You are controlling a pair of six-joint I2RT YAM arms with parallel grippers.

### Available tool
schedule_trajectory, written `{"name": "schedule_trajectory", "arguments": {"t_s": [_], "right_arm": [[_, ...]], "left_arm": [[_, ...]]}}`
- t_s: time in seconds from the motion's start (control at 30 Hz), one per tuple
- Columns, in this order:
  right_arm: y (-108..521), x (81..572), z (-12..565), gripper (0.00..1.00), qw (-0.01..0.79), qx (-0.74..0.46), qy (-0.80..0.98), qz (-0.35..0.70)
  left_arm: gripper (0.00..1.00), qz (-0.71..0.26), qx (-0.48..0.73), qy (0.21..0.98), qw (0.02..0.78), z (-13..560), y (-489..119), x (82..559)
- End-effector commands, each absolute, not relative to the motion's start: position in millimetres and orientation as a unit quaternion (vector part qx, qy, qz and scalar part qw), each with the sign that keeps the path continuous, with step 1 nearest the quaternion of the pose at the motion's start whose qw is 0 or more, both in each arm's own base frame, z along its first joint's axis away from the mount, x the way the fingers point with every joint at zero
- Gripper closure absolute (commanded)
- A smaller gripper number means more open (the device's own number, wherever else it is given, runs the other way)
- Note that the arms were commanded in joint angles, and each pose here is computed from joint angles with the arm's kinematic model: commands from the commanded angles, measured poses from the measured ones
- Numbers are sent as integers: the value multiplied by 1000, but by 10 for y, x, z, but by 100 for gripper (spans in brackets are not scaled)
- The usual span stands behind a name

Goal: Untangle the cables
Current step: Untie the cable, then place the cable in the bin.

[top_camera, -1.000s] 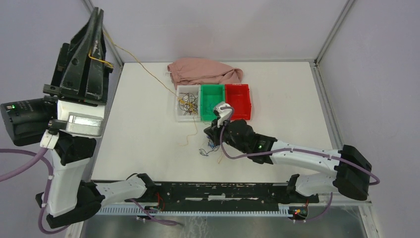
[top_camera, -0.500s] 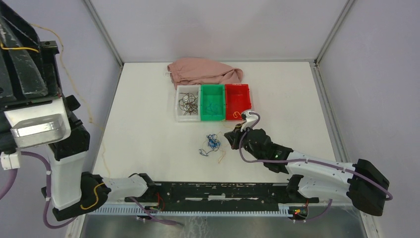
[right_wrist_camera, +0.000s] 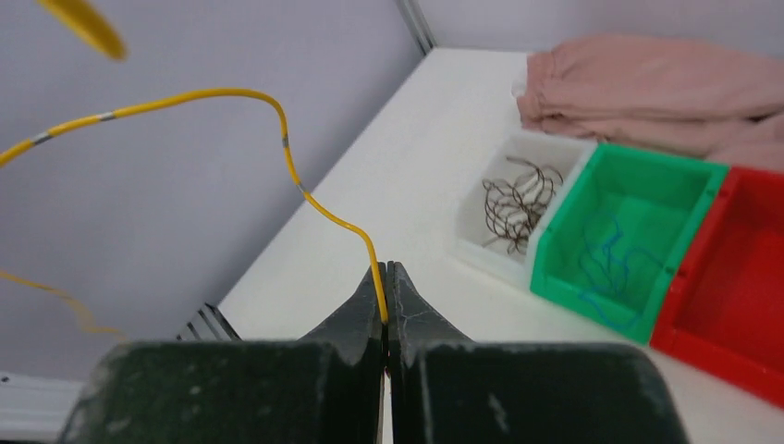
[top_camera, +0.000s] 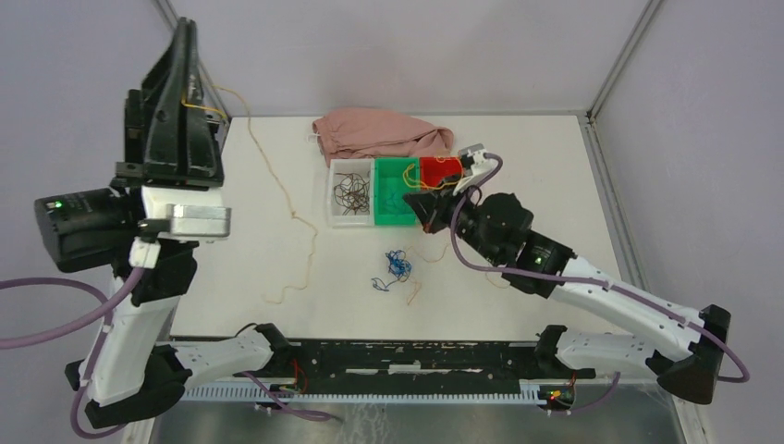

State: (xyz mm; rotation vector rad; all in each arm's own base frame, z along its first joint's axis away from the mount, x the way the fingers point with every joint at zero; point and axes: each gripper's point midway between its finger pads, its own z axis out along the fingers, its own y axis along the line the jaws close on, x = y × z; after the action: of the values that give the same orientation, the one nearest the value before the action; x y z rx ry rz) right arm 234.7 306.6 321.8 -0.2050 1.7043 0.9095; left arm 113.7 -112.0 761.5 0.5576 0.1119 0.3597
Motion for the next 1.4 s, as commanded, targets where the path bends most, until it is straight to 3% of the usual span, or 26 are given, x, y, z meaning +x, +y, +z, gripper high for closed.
{"name": "schedule_trajectory", "arguments": {"t_s": [0.0,0.23,0.4,0.8,1.27,1.37], "right_arm": [[3078,2448,3655,100,585,-108,711,375],[3087,2755,4015,99,619,-109,694,351],[2980,3158,3911,99,624,-116,721,277],[2363,4071,2756,99,558,-75,815,140],[2306,4490,1614,99,452,-59,883,108],[2284,4435,1459,88,425,-49,898,101]], "left_arm": [[97,140,291,96,942,7415,-1232,1302],[97,121,316,117,934,7213,-1365,1413],[97,114,326,123,930,7147,-1424,1457],[97,102,337,125,928,7059,-1433,1415],[97,98,339,124,927,7025,-1430,1395],[97,100,338,121,928,7038,-1423,1385]]}}
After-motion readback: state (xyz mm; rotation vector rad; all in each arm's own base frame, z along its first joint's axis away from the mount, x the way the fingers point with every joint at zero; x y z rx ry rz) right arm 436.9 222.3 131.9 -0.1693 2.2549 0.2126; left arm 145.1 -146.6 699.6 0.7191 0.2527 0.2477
